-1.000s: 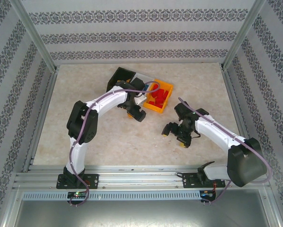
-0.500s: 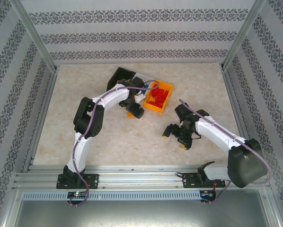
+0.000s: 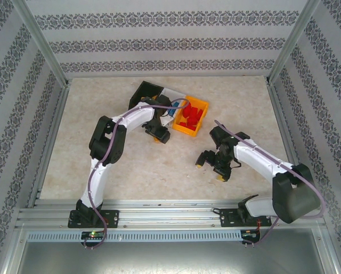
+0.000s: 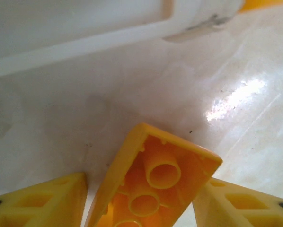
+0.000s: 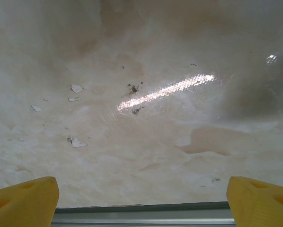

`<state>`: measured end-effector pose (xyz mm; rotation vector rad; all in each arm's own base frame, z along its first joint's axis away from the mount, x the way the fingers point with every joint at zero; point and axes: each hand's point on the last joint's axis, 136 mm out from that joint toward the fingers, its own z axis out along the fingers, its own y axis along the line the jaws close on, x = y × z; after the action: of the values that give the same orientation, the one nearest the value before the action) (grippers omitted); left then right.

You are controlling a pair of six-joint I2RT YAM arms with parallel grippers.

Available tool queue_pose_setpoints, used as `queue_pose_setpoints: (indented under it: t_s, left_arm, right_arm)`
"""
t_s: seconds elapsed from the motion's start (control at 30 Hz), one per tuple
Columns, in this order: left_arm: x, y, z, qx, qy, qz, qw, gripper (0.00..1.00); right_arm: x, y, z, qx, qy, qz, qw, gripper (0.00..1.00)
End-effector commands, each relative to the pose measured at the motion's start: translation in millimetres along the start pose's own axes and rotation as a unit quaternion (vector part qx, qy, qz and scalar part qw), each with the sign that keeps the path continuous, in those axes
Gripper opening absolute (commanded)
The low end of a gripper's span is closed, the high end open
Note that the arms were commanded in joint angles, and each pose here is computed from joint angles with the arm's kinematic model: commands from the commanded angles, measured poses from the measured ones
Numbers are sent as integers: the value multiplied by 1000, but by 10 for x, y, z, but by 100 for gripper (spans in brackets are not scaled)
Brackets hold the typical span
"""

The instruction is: Sort the legos into containers by color

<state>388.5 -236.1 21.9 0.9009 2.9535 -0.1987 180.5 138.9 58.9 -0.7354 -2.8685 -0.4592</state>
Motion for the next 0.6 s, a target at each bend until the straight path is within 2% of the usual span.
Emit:
queue_pose_setpoints:
  t_s: [0.0,0.07,0.13,0.17,0.4,0.5,0.57]
  left_arm:
    - [106,-89,32,21,14,-7,1000,51]
    - [121,-89,21,22,14,-11,1000,46]
    - [120,-104,-13,24,10,-17,1000,36]
    - [117,-119,-37,28,7,-19,999,35]
    - [167,-294,-263,69,-18,-54,996,34]
    - [213,-392,-417,93,-45,-87,991,33]
    - [222,-460,-554,123,-77,-133,980,33]
  right_arm:
    - [-41,87,-39,-10,0,10,1000,92]
    - [-50,106,-40,-10,0,8,1000,92]
    - [-60,126,-34,-9,0,5,1000,92]
    - [-68,135,-34,-10,1,5,1000,92]
    - [-133,272,-36,-15,4,-7,1000,92]
    - [-171,355,-10,-17,8,-13,1000,93]
    - [-194,428,10,-19,12,-20,1000,93]
